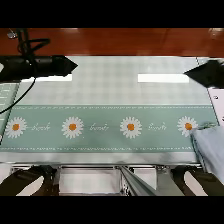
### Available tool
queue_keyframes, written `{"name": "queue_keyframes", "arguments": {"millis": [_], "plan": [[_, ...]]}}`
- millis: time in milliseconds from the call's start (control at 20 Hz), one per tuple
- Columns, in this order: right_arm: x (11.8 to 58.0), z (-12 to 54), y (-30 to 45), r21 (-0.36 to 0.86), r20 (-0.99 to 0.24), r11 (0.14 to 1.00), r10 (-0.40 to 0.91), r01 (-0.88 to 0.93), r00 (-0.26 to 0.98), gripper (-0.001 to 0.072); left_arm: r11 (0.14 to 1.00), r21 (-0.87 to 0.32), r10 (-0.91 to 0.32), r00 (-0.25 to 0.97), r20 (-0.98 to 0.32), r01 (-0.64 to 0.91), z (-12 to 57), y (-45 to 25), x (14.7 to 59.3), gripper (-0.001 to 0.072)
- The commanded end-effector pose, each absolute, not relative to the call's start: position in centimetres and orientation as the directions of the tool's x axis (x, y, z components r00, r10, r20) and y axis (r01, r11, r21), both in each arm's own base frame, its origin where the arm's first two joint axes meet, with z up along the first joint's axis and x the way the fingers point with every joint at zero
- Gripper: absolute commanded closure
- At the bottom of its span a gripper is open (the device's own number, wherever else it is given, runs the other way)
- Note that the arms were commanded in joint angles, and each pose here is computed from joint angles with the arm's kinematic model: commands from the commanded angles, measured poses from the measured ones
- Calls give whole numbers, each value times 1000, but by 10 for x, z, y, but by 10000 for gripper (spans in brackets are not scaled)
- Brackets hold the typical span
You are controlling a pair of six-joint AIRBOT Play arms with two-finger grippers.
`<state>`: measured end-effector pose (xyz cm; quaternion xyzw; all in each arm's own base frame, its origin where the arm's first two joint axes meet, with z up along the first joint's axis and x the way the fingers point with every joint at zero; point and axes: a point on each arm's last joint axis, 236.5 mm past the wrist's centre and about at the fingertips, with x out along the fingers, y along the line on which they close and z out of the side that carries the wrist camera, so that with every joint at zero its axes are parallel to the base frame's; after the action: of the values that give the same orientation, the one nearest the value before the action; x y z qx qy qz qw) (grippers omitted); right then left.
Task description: Fold the shirts.
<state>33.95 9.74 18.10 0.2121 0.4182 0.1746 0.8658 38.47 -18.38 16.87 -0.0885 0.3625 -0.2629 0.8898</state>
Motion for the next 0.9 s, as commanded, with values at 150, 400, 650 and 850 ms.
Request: {"name": "queue_keyframes", "arguments": {"millis": [150, 400, 650, 850], "plan": [[363, 40, 96, 119, -927, 993, 118, -18, 356, 688, 967, -223, -251, 349, -903, 120, 27, -119, 338, 683], [362, -10, 83, 89, -974, 996, 83, 15, 213, 687, 972, -224, -233, 347, -909, 66, 11, -104, 346, 683], [363, -9, 82, 83, -973, 997, 78, 11, 217, 687, 972, -221, -233, 285, -930, 72, 6, -107, 331, 682], [363, -9, 82, 83, -973, 997, 78, 11, 218, 688, 972, -222, -234, 285, -930, 72, 6, -107, 331, 683]]}}
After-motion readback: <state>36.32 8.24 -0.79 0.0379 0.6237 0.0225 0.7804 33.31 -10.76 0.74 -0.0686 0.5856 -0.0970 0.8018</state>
